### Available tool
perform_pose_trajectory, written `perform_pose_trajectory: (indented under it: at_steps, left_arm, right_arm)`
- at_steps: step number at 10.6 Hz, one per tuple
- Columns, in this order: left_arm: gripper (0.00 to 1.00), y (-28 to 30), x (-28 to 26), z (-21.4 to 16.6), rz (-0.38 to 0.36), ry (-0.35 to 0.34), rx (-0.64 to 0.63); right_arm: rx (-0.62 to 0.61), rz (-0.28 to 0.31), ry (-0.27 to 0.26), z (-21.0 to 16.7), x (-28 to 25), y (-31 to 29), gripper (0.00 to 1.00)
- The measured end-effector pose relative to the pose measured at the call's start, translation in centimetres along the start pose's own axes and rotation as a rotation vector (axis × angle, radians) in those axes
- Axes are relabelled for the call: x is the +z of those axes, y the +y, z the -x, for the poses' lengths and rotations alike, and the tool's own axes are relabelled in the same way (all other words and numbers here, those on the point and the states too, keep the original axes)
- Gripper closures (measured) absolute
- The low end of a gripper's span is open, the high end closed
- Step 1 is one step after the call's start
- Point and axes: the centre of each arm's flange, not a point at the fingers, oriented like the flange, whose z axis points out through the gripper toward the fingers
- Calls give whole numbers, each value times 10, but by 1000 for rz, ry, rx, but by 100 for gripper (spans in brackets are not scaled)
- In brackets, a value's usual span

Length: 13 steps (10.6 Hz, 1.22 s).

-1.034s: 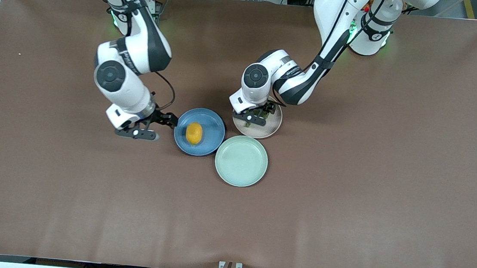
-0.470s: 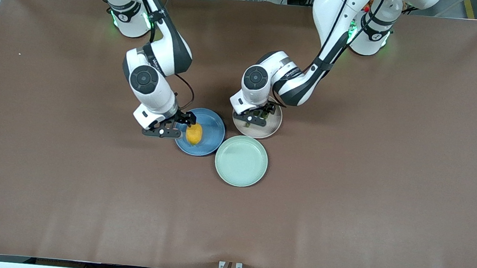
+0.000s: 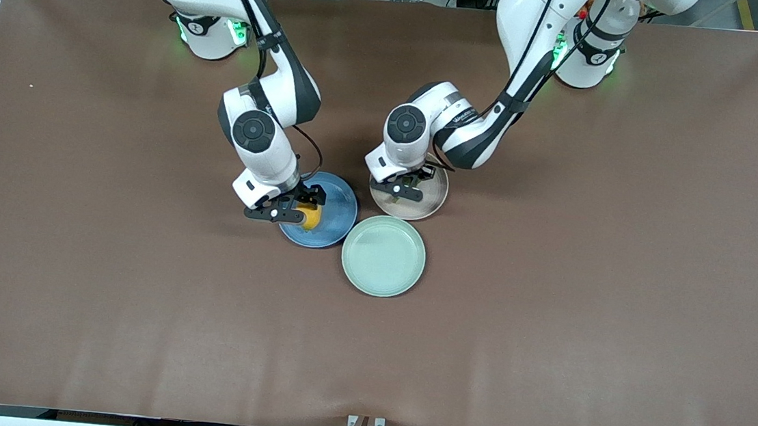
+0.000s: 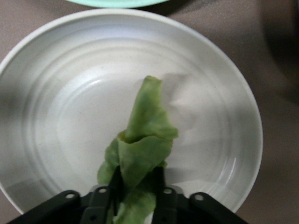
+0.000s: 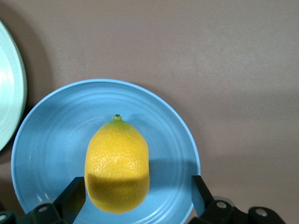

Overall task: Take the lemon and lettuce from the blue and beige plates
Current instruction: 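Close the right gripper on the lemon while the left gripper grips lettuce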

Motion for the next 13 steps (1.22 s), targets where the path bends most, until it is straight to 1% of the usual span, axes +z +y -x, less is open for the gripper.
perform_pose_trajectory:
  at_steps: [1,2,5,8,10,12,13]
  left_arm:
    - [89,-1,0,-1,0,1,-3]
    - [96,-1,0,-1,0,1,-6]
    - [96,0,-7,-6,13,20,-18]
    - [96,-5,-42,-17,41,71,-39]
    - [96,-28,-75,-30,60,103,-85]
    - [96,-63,-98,-48,54,107,-140]
    - [96,-83,-108,-59,35,107,-160]
  right_arm:
    - [2,0,5,2,6,-3,0]
    - [9,-2,12,3,11,-6,0]
    - [14,-4,35,8,36,-14,0]
    - [26,0,42,15,56,-22,0]
    - [25,-4,49,14,55,-26,0]
    - [26,-4,50,13,56,-26,2]
    - [26,-4,51,13,56,-26,7]
